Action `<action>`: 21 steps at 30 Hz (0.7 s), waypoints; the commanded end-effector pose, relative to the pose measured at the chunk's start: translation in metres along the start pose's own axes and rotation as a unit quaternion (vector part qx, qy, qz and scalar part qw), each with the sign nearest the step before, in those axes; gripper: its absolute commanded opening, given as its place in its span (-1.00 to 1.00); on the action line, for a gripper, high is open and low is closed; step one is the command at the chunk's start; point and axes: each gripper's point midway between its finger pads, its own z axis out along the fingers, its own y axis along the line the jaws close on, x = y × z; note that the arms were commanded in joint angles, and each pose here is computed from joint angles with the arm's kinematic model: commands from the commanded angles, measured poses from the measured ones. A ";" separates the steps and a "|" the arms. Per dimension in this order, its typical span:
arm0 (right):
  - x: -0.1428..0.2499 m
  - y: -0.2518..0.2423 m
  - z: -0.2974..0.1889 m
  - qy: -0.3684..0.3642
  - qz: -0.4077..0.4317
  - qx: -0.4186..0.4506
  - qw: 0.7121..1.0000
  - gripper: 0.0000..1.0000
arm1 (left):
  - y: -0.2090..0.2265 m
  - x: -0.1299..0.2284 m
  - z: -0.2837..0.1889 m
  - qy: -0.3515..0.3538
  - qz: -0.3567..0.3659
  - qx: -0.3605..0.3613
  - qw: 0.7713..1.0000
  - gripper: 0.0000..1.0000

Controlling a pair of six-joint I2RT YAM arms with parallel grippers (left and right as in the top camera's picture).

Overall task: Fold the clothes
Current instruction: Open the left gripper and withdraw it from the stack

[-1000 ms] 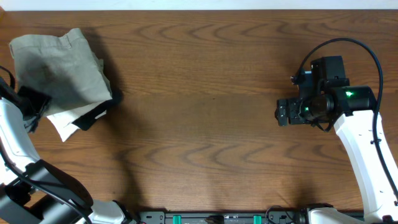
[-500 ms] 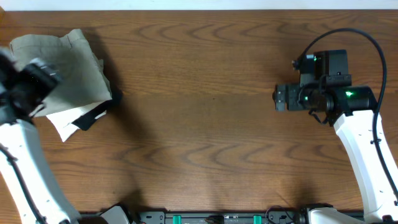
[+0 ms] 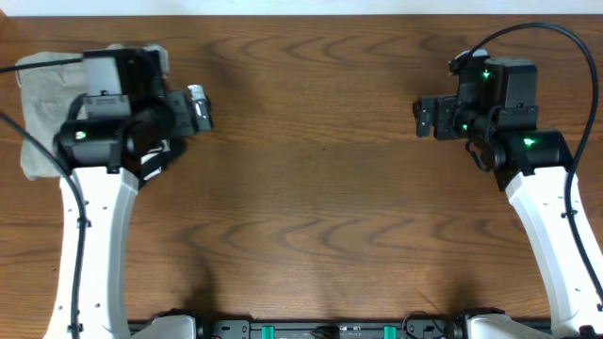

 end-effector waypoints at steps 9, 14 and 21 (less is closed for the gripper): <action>0.015 -0.014 -0.037 0.016 0.008 0.023 1.000 0.99 | 0.013 0.018 -0.014 0.029 0.006 -0.040 0.999 0.96; 0.020 -0.011 -0.083 -0.024 0.003 0.031 0.999 0.98 | 0.003 0.019 -0.033 -0.008 0.042 -0.024 0.999 0.96; 0.065 -0.020 -0.128 -0.107 0.021 0.072 0.991 0.98 | -0.010 0.049 -0.054 -0.095 0.078 0.006 0.992 0.96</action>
